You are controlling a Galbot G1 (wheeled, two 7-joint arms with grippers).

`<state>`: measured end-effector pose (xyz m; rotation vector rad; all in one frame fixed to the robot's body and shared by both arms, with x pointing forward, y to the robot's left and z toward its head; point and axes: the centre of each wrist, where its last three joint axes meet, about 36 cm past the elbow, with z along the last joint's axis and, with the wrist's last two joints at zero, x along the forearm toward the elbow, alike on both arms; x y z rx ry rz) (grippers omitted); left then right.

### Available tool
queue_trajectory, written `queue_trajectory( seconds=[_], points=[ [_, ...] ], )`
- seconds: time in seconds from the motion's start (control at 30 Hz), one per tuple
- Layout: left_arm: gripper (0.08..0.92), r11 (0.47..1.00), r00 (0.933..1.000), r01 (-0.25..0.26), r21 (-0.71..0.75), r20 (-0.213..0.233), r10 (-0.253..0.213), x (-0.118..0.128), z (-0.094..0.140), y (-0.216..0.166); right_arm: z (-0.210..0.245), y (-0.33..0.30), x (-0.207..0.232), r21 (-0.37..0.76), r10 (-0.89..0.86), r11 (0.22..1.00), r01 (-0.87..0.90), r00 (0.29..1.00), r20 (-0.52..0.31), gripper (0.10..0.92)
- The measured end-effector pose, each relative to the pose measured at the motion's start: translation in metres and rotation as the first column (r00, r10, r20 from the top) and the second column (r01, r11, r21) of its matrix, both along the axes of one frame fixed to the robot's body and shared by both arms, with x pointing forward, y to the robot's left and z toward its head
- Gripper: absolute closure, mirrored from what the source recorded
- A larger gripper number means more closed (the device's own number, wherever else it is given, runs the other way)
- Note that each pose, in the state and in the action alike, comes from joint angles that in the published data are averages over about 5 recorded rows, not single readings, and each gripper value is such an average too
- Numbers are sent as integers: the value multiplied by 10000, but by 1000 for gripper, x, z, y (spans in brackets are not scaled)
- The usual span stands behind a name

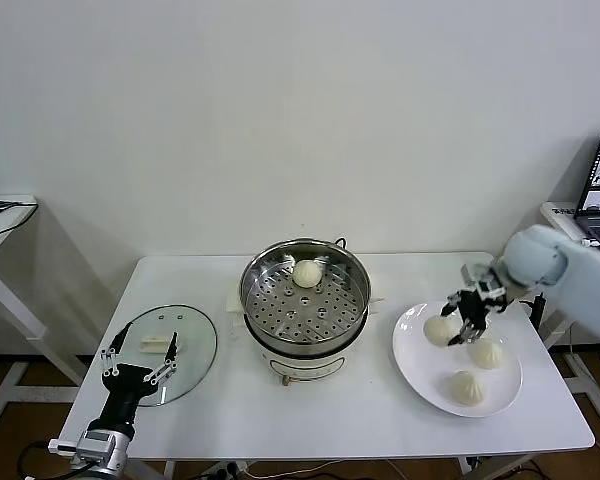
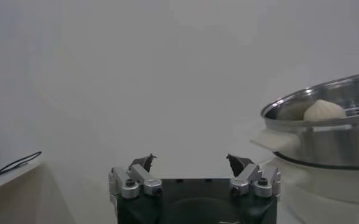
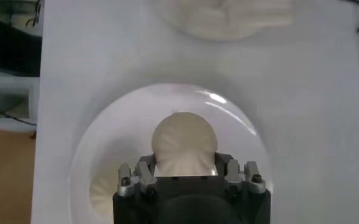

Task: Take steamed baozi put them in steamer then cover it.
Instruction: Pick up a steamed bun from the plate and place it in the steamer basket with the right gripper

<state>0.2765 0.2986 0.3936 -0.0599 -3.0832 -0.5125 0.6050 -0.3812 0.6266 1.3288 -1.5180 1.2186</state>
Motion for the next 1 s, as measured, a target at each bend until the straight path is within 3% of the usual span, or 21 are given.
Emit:
queue_trajectory(
  seconds=[0.23,0.47,1.0],
  points=[
    [177,10000,9999,6,-35,110,-5,0,3,0,67,45,-1,240,311,9992,-321,9987,409,361],
    [177,9999,9998,-81,-103,201,83,0,6,4,99,111,0,130,766,9969,-771,9963,378,361],
    [177,9992,9987,-347,-191,376,354,0,14,14,67,277,26,-570,2052,9771,-2051,9787,-42,361]
  ],
)
